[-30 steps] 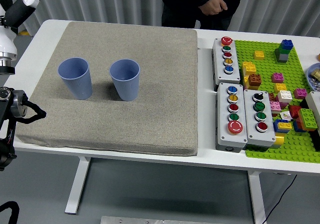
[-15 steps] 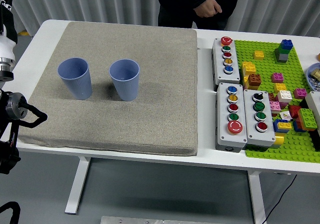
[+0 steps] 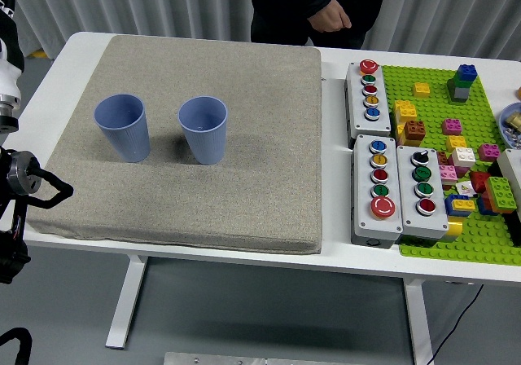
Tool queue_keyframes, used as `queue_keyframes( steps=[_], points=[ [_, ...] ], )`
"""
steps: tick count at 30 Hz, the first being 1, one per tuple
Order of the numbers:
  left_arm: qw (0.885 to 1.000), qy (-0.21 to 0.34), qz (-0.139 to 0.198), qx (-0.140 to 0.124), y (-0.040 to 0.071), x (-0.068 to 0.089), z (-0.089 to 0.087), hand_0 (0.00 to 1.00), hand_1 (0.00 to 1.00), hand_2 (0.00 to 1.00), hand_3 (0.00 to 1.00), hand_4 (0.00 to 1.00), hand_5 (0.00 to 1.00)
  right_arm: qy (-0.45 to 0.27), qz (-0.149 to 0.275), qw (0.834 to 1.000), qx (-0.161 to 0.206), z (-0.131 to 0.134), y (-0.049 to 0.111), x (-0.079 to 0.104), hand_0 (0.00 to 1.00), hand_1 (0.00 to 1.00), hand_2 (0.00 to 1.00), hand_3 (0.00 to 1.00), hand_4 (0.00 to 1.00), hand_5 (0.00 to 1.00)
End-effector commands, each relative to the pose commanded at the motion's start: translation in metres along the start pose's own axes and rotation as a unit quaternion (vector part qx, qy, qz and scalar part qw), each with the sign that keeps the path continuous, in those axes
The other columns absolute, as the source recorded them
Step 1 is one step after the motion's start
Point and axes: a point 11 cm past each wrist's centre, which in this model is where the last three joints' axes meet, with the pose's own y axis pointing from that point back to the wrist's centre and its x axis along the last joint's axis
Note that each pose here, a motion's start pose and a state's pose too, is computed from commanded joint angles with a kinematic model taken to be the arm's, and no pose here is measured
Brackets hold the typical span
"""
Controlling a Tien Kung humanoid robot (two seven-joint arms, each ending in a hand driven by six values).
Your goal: Pick cup pour cup place
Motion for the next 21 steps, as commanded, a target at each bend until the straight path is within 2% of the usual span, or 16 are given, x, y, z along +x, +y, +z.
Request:
queue_keyframes(
  steps=[21],
  points=[
    [1.0, -0.029, 0.006, 0.007, 0.0025, 0.0068, -0.0037, 0.795, 0.795, 0.894, 0.906, 0.806, 0.998, -0.001, -0.001, 1.0, -0.004, 0.0049, -0.0007, -0.0007, 0.675, 0.676, 0.689, 0.639, 0.426, 0.166]
  ],
)
